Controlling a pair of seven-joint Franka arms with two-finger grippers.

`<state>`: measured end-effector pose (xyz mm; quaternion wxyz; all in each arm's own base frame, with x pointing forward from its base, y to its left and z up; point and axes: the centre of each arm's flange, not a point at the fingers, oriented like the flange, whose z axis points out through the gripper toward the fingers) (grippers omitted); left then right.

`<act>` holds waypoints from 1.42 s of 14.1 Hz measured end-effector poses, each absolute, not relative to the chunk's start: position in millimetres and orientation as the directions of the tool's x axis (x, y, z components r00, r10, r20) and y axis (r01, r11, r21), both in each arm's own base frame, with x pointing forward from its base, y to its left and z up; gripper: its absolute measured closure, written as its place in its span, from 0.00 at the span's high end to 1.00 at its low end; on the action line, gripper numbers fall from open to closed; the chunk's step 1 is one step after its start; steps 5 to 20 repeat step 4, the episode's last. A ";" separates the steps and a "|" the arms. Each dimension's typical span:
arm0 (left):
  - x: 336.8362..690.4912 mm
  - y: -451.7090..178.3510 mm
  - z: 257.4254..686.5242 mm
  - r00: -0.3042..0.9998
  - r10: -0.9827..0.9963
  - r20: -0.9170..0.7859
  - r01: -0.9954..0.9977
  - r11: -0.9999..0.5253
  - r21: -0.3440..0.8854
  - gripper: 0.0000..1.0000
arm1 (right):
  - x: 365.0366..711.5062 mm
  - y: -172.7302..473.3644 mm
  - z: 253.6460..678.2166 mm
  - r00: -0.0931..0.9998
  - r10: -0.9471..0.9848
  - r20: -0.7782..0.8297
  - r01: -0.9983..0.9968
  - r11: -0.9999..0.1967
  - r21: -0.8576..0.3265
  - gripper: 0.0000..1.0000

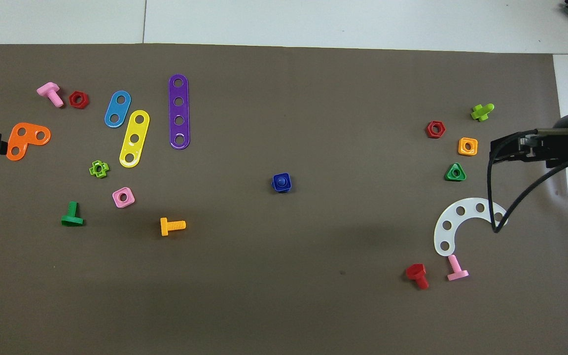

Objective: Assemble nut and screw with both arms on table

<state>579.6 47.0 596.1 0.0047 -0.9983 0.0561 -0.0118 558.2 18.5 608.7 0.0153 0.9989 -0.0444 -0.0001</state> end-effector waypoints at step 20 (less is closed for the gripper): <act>579.6 46.1 596.0 0.980 -0.198 0.022 -0.198 -0.980 -0.012 1.00 | 558.2 18.5 608.7 0.996 -0.089 0.001 -0.089 -0.996 0.031 1.00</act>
